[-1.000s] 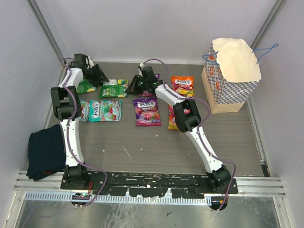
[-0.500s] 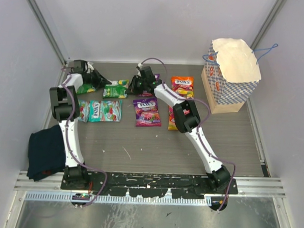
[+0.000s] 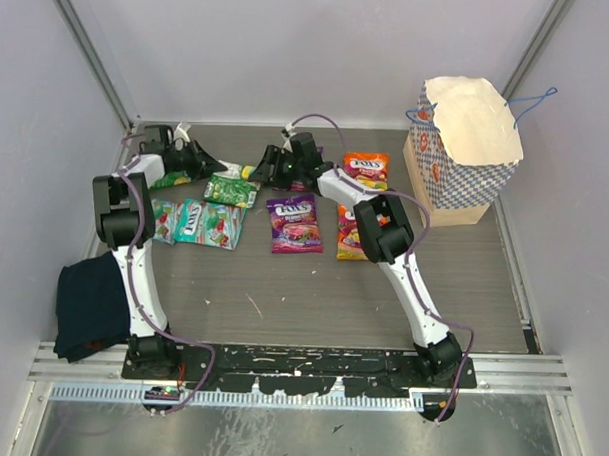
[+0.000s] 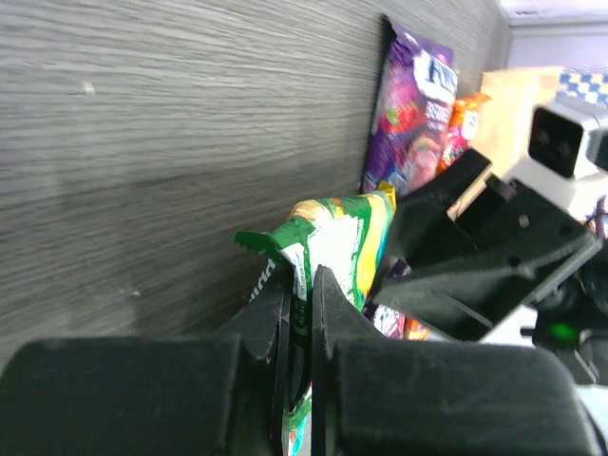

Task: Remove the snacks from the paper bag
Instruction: Adjust the snack at the center of the board.

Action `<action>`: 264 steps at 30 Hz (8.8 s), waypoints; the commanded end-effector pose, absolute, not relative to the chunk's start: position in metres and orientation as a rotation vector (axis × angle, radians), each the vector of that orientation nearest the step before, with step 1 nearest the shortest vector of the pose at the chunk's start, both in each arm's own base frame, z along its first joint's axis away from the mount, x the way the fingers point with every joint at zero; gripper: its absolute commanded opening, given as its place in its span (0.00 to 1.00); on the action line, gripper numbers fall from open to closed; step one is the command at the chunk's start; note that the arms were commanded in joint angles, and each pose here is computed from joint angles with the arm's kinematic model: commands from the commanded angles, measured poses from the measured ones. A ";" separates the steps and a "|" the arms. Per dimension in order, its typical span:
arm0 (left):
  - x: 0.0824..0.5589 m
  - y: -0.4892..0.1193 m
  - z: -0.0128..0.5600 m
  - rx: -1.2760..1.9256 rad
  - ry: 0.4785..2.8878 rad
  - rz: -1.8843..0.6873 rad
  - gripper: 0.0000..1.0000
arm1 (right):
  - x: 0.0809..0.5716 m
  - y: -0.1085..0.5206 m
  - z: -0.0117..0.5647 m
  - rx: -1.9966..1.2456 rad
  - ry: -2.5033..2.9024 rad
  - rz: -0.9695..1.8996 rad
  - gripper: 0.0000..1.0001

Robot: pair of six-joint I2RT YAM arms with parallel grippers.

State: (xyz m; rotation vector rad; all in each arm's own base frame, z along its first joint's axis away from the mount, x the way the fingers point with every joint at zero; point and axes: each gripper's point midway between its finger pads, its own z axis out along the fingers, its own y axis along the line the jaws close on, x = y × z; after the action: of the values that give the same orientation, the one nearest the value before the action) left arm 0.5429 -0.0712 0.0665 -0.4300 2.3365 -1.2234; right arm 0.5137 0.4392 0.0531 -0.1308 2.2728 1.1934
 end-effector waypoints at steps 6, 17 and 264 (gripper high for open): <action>0.552 -0.080 0.179 -0.097 1.965 -1.329 0.00 | 0.530 0.439 0.126 -0.171 2.054 1.367 0.64; 0.552 -0.087 0.194 -0.037 1.867 -1.449 0.00 | 0.516 0.457 0.159 -0.302 1.931 1.574 0.52; 0.607 0.165 0.109 -0.342 2.258 -0.133 0.85 | 0.324 0.277 0.157 -0.210 2.219 0.570 1.00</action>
State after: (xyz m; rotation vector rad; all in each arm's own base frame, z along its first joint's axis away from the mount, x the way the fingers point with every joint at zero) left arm 0.5839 0.1727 0.0697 -0.4876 2.3688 0.0599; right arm 0.3212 0.2714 0.1303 -0.1782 2.3101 0.5075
